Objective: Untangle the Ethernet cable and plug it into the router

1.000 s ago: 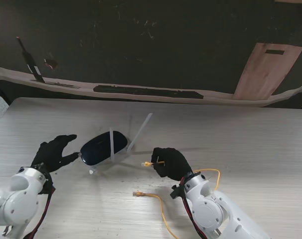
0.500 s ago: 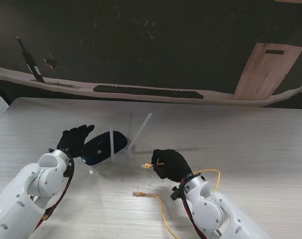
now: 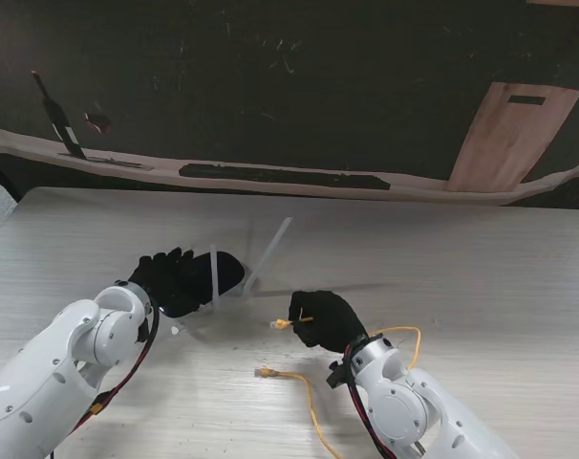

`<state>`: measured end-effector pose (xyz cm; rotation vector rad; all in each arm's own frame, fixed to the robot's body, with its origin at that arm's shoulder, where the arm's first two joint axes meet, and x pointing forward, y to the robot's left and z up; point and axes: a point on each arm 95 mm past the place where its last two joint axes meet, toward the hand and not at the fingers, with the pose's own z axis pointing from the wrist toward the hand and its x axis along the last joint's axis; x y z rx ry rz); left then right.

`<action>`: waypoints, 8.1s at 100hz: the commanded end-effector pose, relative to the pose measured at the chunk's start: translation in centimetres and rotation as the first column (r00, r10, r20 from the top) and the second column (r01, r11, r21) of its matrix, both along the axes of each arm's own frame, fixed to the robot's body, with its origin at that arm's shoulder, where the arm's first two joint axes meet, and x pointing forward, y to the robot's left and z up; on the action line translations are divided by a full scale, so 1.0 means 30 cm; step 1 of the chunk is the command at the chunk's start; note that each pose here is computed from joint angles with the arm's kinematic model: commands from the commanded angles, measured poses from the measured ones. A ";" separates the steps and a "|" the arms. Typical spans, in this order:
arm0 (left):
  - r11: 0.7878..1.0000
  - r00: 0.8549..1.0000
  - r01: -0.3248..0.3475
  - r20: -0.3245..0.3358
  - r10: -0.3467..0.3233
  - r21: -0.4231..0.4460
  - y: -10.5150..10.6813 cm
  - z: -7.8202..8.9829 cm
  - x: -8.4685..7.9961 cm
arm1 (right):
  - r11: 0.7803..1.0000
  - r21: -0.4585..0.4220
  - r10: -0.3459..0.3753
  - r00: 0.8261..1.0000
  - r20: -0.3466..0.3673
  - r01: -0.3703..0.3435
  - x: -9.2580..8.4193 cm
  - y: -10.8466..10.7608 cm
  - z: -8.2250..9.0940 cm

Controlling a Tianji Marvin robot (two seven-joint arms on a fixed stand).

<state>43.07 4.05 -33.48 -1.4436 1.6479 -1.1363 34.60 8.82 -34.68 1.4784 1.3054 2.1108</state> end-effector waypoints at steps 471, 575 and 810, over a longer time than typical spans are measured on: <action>0.976 0.850 0.218 -0.489 -0.197 -0.014 -0.294 -0.160 -0.128 | 0.954 -0.207 -0.183 0.968 0.175 0.218 0.010 0.216 -0.037; 0.982 0.847 0.181 -0.500 -0.179 -0.046 -0.306 -0.179 -0.145 | 0.933 -0.160 -0.321 0.946 0.038 0.323 0.023 0.229 -0.064; 0.959 0.807 0.191 -0.523 -0.275 -0.210 -0.343 -0.256 -0.171 | 0.969 -0.083 -0.239 0.969 -0.067 0.233 0.066 0.332 -0.102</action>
